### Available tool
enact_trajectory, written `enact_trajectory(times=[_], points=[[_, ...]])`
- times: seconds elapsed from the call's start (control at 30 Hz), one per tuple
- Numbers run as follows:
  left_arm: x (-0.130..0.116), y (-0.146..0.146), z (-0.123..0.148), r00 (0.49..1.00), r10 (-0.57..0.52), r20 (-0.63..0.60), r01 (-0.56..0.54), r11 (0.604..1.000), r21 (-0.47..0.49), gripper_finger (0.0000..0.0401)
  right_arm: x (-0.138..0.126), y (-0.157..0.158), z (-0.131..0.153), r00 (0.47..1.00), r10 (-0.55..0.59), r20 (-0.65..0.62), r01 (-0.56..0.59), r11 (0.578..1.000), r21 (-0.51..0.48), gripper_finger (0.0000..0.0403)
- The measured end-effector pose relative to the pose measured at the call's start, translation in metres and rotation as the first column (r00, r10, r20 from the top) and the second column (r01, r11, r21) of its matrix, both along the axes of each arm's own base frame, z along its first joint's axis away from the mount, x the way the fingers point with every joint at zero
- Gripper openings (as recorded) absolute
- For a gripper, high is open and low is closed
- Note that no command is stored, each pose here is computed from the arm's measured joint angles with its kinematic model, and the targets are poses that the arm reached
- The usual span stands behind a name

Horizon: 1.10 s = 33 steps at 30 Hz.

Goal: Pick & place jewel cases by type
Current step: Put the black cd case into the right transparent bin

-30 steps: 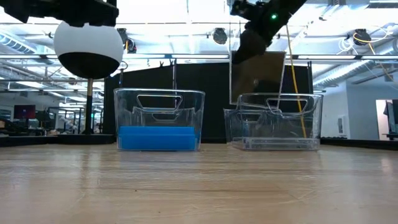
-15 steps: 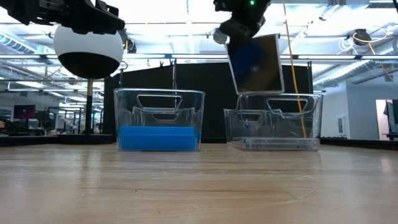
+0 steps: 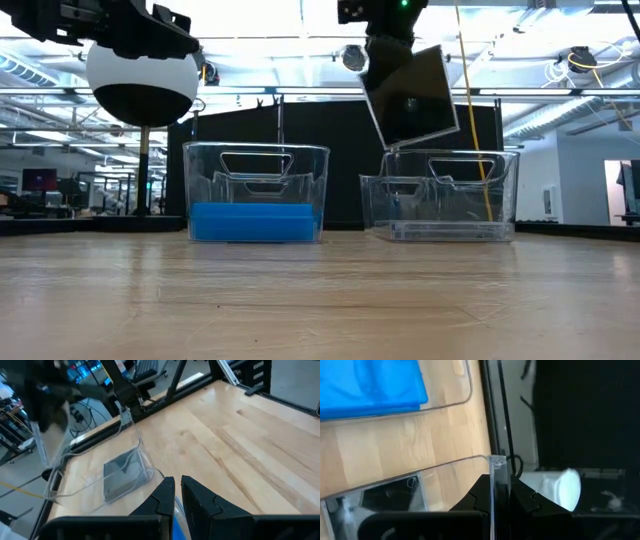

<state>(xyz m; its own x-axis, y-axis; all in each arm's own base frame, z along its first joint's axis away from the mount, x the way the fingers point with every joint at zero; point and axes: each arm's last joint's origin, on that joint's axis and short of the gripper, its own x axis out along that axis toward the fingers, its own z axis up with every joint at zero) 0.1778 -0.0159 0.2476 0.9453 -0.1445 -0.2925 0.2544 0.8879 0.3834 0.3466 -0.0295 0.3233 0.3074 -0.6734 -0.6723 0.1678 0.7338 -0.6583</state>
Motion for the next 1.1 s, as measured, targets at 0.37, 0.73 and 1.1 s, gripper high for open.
enact_trajectory(times=[0.37,0.73,1.1], points=[[-0.002,0.0,-0.007,0.997,-0.007,-0.071,0.009,1.0,0.024,0.0042,-0.031,0.008,0.016,0.868,0.482,0.119,-0.485,0.874,0.0,0.0018],[-0.003,0.0,-0.008,0.997,-0.021,-0.076,0.024,0.999,0.047,0.0042,-0.101,-0.027,-0.013,0.554,0.749,0.362,-0.776,0.623,-0.1,0.0018],[-0.002,0.002,-0.006,0.997,0.049,-0.067,-0.048,0.999,0.018,0.0042,-0.121,-0.035,-0.004,0.338,0.811,0.477,-0.855,0.476,-0.204,0.0018]])
